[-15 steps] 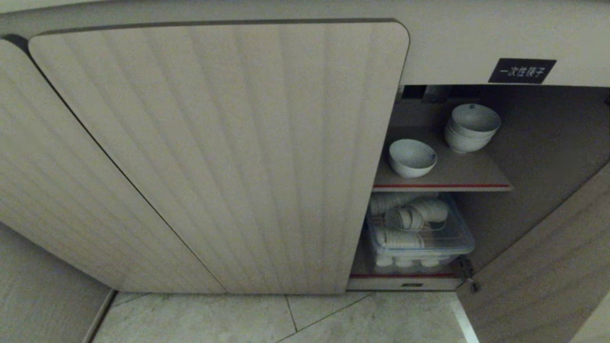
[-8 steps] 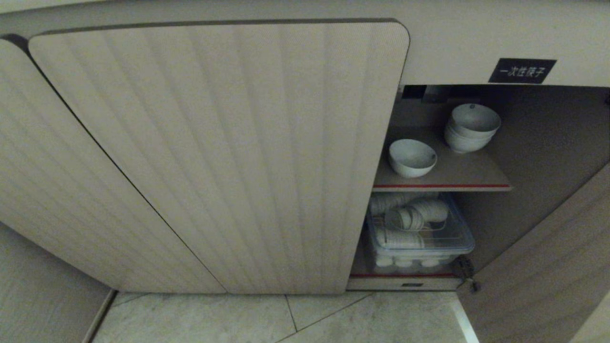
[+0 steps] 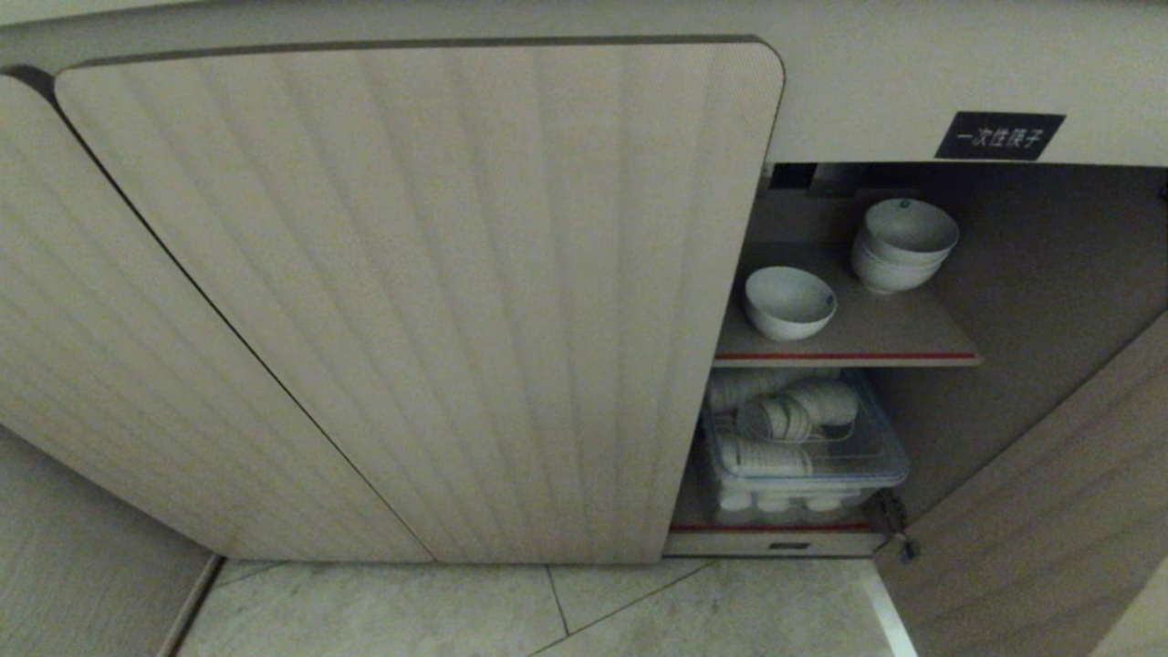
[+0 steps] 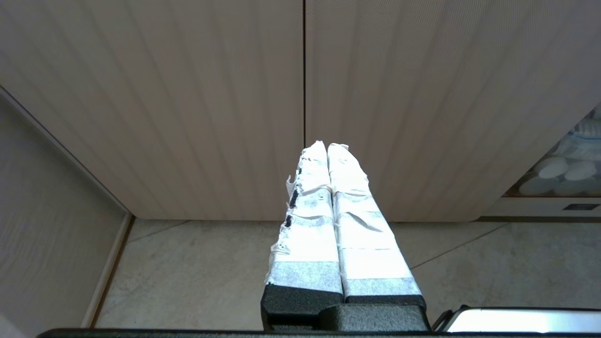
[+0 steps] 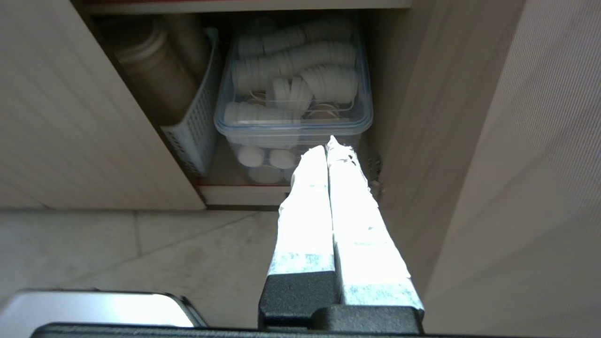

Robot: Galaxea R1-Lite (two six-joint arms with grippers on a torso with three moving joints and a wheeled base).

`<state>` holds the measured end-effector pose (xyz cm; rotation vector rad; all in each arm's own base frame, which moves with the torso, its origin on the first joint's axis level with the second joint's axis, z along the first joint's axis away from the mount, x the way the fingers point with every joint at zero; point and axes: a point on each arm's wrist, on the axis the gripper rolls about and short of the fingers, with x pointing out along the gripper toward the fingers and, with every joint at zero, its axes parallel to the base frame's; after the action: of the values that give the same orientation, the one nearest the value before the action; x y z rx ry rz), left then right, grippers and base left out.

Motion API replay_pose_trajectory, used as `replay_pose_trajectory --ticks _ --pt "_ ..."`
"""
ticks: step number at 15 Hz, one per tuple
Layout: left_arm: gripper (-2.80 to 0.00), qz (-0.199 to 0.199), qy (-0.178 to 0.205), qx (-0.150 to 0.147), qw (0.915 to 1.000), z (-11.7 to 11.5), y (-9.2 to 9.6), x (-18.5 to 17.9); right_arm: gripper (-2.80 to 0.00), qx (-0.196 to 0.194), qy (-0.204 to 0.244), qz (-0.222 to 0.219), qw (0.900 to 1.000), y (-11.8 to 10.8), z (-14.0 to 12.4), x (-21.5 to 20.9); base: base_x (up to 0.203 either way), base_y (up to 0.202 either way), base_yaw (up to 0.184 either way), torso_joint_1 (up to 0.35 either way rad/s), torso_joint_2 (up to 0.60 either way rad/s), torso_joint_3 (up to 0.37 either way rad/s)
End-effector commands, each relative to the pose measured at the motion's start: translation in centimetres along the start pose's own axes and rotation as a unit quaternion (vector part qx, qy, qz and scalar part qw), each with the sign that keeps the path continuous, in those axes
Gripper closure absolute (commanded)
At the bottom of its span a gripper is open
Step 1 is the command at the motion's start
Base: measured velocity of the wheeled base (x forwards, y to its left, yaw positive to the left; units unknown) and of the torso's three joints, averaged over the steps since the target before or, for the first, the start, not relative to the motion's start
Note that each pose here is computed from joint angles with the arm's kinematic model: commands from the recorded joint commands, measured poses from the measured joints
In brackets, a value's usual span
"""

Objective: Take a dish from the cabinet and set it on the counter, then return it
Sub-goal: Take the bowl from the cabinet

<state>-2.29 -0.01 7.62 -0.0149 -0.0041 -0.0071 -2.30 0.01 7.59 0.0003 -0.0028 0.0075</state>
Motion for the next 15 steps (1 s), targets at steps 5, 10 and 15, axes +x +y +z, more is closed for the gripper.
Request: replay_pose_trajectory --ticks 5,10,15 --pt "0.0 0.0 0.0 0.0 1.0 0.0 0.0 0.0 0.0 -0.015 -0.022 0.016 1.0 0.1 1.2 -0.4 0.0 0.0 0.0 0.0 0.0 0.0" --pt "0.0 0.0 0.0 0.0 1.0 0.0 0.0 0.0 0.0 -0.019 -0.033 0.049 0.998 0.2 3.1 -0.8 0.0 0.0 0.0 0.0 0.0 0.0" --pt "0.0 0.0 0.0 0.0 1.0 0.0 0.0 0.0 0.0 -0.02 -0.002 0.093 0.995 0.4 4.8 0.0 0.0 0.0 0.0 0.0 0.0 0.0"
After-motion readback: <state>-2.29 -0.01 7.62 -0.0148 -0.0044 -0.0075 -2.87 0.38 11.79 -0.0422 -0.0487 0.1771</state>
